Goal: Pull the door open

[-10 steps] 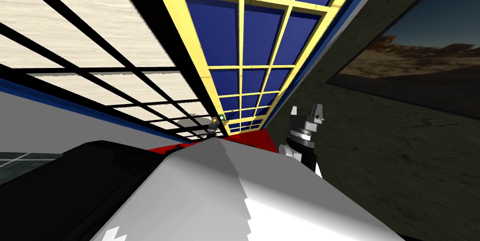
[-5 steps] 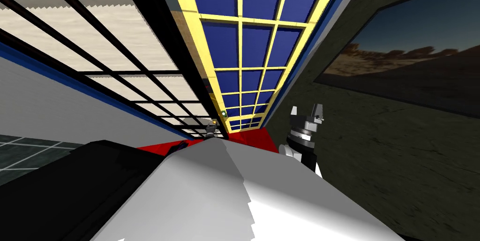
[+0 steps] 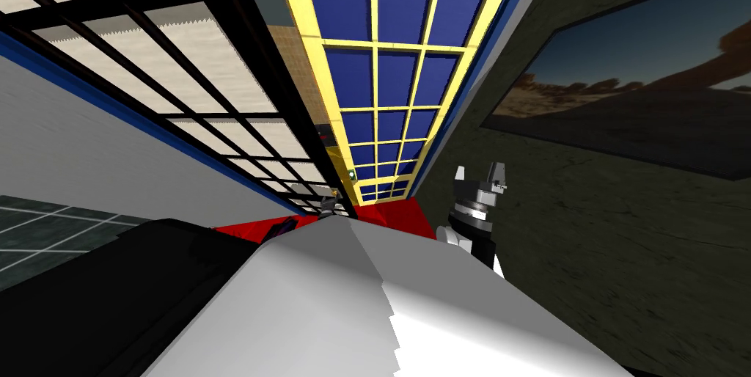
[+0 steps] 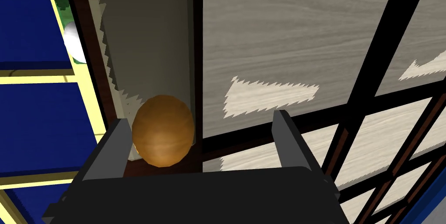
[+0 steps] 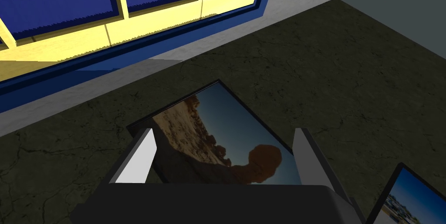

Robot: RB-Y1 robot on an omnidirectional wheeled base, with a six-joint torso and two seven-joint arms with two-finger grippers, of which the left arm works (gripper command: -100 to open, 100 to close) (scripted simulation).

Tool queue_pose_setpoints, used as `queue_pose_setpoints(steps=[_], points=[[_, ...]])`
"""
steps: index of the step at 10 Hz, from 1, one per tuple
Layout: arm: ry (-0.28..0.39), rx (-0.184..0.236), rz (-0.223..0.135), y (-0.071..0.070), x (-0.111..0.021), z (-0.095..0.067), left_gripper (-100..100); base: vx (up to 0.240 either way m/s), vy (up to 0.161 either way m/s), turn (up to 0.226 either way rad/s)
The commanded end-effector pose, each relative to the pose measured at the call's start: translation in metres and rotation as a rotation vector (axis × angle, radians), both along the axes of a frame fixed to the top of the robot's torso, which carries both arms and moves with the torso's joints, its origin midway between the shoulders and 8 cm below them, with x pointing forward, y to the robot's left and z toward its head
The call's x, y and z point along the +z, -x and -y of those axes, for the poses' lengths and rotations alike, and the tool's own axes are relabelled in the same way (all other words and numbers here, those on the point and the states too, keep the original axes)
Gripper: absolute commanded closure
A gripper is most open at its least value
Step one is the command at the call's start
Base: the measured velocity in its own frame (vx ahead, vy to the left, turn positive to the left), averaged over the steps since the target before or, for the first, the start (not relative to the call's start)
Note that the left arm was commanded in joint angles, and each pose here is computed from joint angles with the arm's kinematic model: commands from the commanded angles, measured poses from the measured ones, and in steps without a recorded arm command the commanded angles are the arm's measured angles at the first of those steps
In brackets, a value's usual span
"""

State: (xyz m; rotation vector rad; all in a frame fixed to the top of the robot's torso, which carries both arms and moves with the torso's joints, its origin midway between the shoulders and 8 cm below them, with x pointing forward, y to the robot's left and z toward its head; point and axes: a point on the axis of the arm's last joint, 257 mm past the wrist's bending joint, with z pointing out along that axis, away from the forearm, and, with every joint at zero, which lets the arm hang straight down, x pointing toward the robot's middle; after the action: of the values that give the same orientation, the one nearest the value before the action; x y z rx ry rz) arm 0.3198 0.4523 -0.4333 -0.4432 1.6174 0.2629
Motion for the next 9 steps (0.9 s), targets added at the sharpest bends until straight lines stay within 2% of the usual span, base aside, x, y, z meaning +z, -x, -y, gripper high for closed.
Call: queue_pose_setpoints(steps=[1,4,9], points=[[0.037,0.056,-0.02,0.0252,-0.0097,-0.0266,100,-0.099,-0.021,-0.015],[0.065,0.069,-0.012,0.0312,-0.0113,-0.031,100,-0.109,-0.019,0.008],[0.065,0.069,-0.012,0.0312,-0.0113,-0.031,100,-0.005,0.002,0.006]])
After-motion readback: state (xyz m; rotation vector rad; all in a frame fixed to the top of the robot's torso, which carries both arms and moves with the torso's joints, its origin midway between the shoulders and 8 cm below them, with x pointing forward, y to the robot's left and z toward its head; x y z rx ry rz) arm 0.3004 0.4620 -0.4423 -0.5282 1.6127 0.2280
